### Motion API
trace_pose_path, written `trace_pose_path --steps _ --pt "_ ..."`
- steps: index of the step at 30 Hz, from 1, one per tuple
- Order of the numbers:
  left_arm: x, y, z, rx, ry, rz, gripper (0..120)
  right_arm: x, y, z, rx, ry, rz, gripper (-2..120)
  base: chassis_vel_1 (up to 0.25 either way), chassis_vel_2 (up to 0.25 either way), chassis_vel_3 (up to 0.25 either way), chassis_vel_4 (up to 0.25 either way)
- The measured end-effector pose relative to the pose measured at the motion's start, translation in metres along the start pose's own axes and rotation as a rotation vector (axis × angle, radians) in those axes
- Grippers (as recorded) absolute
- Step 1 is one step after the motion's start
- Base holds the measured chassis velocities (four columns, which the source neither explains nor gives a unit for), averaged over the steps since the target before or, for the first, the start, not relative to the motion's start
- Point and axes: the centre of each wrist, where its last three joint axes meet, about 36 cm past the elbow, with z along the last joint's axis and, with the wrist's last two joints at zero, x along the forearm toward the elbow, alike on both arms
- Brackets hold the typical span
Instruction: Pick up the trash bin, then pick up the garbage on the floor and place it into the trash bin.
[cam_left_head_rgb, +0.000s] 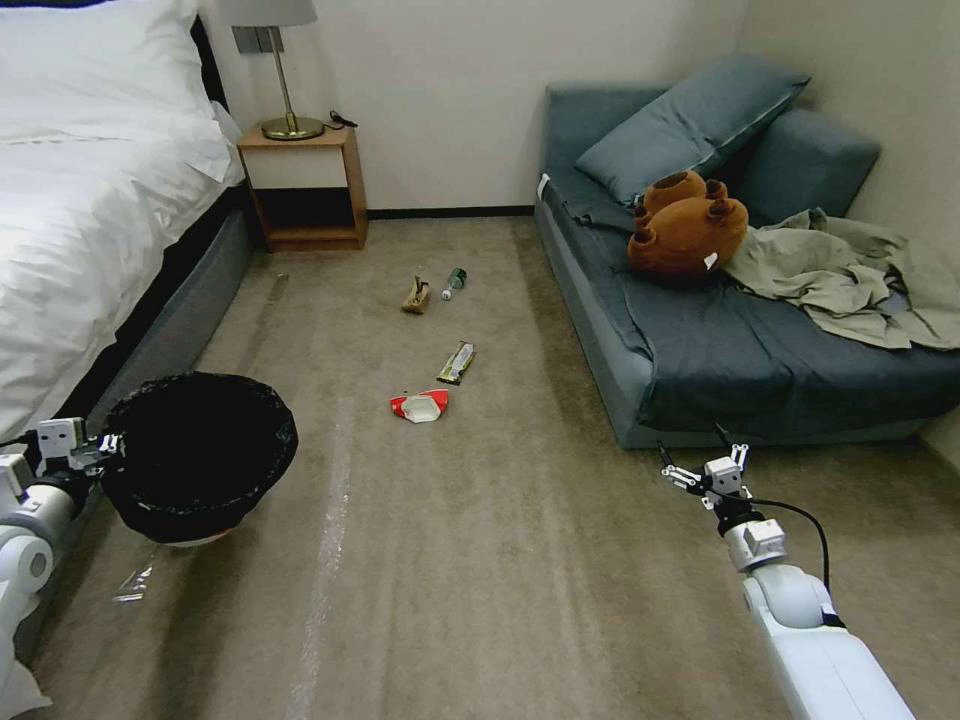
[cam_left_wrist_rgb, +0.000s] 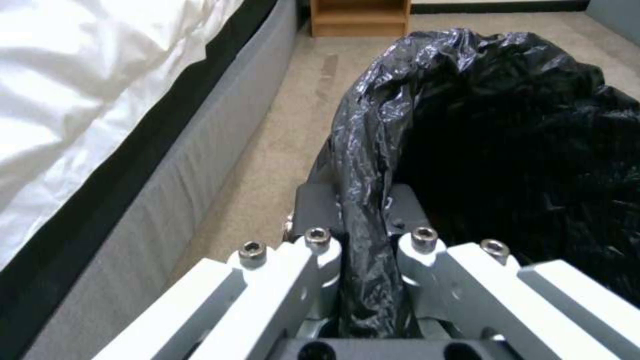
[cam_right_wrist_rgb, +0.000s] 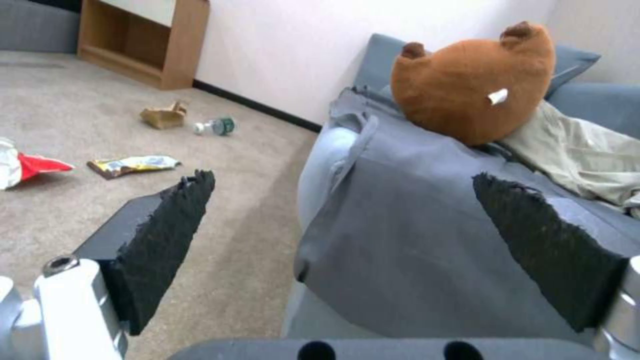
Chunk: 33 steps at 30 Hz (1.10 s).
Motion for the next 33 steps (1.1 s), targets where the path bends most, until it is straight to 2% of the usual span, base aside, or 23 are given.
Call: trace_pose_path --steps 7,33 --pt "-0.002 0.001 -0.003 -0.003 -0.003 0.001 5 -0.003 0.009 -0.002 -0.011 -0.005 -0.01 100 -0.027 0.034 0.019 -0.032" --pt "-0.008 0.004 0.0 0.006 -0.001 -0.003 5 -0.027 0.025 -0.008 -0.015 -0.02 -0.056 100 -0.053 0.053 0.045 -0.053"
